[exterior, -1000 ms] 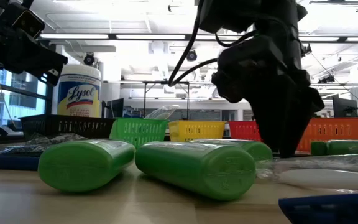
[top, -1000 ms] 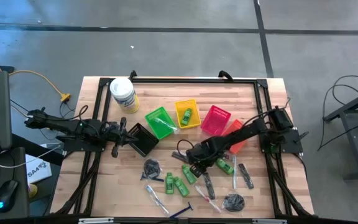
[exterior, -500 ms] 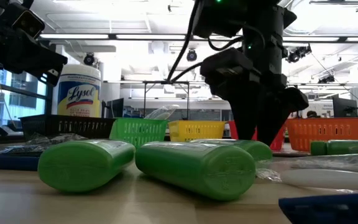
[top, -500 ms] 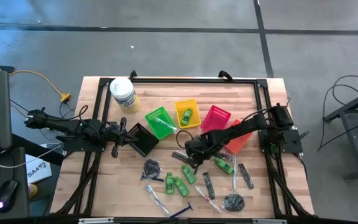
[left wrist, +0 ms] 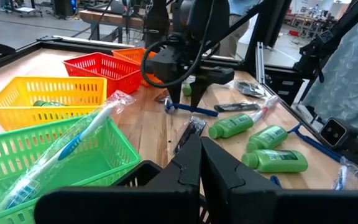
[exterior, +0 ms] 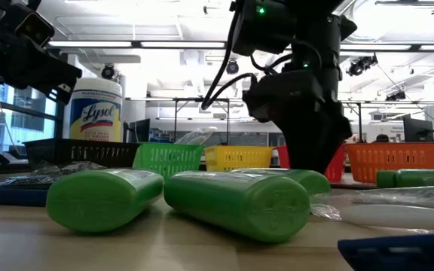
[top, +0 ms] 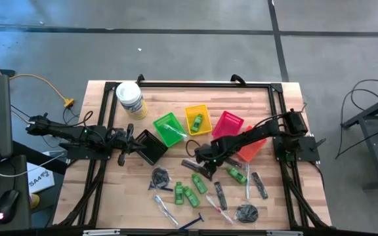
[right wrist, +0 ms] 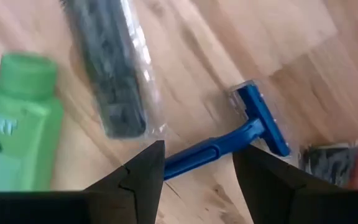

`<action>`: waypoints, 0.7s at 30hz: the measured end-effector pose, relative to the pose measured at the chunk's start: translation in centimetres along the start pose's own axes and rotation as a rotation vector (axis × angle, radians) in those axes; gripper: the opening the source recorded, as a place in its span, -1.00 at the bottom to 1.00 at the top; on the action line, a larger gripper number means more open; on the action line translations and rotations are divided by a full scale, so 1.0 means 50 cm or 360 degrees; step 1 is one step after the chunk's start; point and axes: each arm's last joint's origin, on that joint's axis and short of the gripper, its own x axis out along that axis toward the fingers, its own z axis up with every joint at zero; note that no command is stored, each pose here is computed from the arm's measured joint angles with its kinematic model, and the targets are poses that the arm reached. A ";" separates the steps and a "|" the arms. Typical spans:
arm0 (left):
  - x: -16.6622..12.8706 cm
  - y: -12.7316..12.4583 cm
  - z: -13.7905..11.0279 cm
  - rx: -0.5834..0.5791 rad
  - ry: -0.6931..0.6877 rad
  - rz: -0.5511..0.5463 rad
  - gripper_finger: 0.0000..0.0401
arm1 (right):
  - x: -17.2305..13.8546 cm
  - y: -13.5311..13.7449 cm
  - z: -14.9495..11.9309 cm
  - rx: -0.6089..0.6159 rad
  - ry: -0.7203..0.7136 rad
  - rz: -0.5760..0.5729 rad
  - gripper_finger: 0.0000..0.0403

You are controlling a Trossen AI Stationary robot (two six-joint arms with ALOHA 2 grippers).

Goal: Pick & Place Travel size toiletries
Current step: Put the blue razor into the black bin

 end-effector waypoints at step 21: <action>0.000 0.000 0.000 -0.0014 -0.0003 0.0000 -1.00 | 0.007 0.007 -0.021 -0.0539 -0.0117 -0.0268 -0.10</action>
